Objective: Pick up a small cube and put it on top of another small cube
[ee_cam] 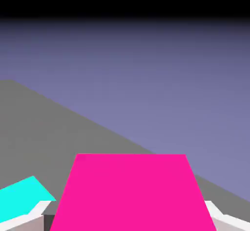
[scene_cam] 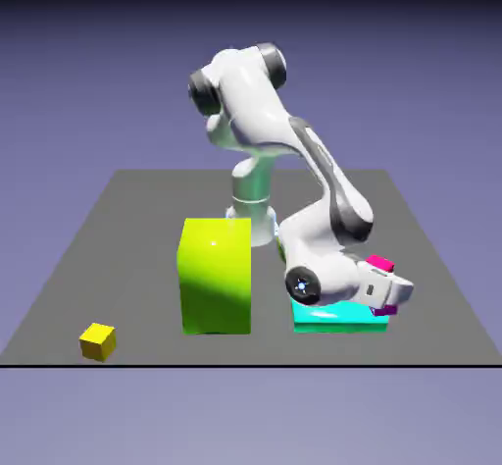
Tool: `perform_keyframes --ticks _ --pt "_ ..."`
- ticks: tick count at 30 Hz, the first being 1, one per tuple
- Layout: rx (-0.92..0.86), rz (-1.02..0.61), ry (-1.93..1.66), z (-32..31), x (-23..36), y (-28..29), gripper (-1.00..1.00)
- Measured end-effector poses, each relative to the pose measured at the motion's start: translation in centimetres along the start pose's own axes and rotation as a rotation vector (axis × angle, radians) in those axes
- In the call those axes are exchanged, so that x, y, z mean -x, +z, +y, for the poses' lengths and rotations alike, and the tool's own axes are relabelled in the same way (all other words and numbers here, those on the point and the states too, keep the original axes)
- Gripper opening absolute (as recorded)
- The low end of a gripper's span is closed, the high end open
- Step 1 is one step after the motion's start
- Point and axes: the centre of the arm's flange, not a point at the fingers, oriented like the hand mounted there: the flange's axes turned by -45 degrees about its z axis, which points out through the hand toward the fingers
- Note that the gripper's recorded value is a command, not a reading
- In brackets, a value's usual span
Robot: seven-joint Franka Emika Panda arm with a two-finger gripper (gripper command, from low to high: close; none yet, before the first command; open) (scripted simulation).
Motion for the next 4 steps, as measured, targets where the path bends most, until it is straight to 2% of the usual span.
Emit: perform_keyframes --ticks 1,3,4 --pt "-0.001 -0.001 0.001 -0.1 0.6 1.9 1.00" --pt "0.001 0.000 0.001 -0.1 0.6 1.9 1.00" --pt "0.002 0.001 0.000 0.0 0.0 0.0 1.00"
